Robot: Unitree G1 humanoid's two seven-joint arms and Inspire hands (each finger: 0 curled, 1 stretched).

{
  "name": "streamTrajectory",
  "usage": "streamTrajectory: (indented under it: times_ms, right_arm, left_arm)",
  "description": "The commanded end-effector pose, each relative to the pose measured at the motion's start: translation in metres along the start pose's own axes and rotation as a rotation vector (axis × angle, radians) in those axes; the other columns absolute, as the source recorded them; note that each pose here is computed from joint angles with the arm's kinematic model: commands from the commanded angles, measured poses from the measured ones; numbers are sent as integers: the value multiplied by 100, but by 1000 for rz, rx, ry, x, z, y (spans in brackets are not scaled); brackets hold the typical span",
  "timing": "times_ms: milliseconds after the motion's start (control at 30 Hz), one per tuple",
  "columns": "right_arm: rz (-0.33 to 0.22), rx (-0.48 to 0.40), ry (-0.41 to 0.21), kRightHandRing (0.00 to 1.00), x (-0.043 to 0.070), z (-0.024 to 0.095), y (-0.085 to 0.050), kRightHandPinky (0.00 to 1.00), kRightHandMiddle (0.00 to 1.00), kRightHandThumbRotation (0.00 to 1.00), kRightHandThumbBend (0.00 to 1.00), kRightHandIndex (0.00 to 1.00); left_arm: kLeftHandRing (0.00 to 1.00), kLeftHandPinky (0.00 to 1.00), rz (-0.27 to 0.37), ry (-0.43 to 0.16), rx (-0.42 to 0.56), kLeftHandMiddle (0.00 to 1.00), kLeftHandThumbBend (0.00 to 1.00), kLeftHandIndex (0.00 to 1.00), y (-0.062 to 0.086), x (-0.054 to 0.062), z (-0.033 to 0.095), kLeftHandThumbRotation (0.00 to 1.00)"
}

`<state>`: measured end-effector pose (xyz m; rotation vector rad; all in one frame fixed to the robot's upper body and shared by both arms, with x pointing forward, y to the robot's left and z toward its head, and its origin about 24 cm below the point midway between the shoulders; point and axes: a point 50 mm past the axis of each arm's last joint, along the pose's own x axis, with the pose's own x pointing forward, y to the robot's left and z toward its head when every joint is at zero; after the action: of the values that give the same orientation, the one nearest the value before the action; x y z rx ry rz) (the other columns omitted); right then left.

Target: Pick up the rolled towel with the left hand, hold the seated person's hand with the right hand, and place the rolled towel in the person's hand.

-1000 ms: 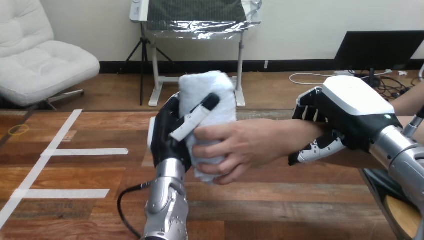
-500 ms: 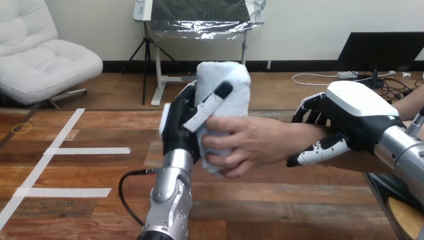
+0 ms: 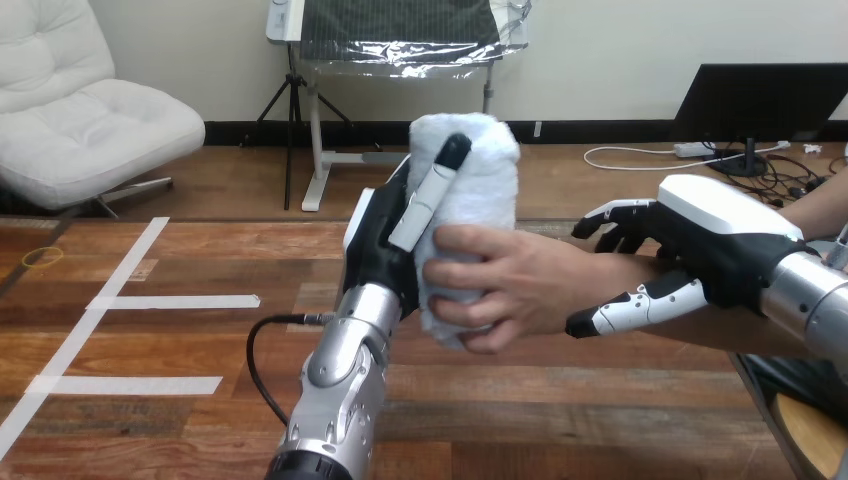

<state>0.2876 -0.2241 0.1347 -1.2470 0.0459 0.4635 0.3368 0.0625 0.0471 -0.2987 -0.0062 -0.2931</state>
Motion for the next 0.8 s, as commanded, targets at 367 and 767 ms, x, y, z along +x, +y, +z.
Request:
streamTrajectory:
  times_ms: [367, 767]
  right_arm:
    - [27, 163, -84, 85, -8, 0, 0, 66, 87, 70, 100, 89]
    - [-17, 236, -120, 83, -15, -4, -2, 64, 86, 80, 100, 89]
  left_arm:
    - [94, 100, -161, -111, 49, 93, 80, 92, -29, 22, 42, 100]
    - [95, 100, -127, -113, 75, 93, 76, 92, -10, 17, 42, 100]
